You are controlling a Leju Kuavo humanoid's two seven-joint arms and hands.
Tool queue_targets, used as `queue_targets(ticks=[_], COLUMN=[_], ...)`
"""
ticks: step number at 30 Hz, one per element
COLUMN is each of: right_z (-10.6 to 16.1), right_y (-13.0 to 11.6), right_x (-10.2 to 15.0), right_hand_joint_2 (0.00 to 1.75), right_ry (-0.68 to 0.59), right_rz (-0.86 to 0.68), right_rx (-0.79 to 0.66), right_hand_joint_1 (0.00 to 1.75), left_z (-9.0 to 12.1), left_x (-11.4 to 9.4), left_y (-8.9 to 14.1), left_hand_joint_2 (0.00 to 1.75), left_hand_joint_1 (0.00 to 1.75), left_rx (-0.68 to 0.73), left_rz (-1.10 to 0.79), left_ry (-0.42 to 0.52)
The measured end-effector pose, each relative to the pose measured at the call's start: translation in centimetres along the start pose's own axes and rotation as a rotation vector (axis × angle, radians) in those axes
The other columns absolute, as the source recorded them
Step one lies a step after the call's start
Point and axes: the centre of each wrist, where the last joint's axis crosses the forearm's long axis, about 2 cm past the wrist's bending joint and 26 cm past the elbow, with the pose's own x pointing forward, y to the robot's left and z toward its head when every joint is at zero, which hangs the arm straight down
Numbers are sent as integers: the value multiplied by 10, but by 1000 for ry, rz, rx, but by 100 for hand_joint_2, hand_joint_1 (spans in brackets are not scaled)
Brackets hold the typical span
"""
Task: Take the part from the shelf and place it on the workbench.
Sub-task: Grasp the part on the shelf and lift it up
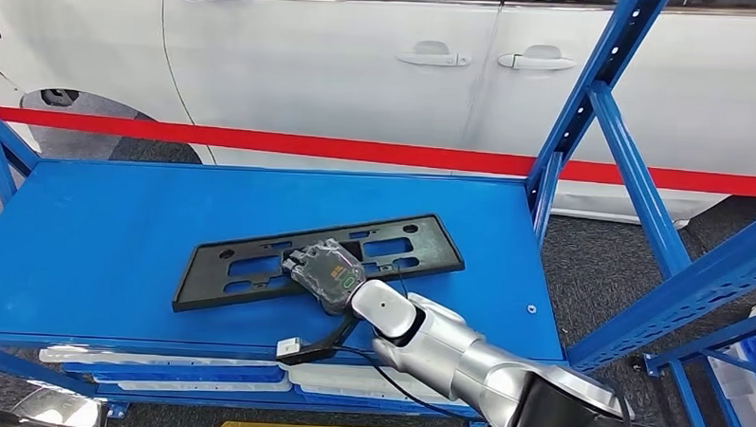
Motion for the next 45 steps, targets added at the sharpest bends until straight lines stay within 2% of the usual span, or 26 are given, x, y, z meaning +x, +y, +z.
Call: queue_targets(ticks=[5,9,25,29,35,45], right_z=[2,2,10,14,27,48], right_y=[2,3,5,-3,-41,-64], right_x=[-1,-2,-4,-10,-26,-34], right_hand_joint_2=[175,175,175,175,175,175], right_ry=[8,4,-32,-85,-204,-301], right_rz=[-4,-14,-111,-226,-407,-418], right_rx=[7,4,-58,-192,-464,-583], right_hand_joint_1=[173,175,175,175,175,175], left_z=[0,0,0,1,1,1], left_x=[0,0,-1,-3,-8,-8], left_y=[0,0,0,1,0,-3], left_hand_joint_2=[0,175,175,175,175,175], left_hand_joint_1=[0,0,0,0,0,0], left_rx=[0,0,-4,-4,-21,-51], left_rz=[-3,-1,7,18,21,9], left_ry=[1,0,-9,-21,-39,-49])
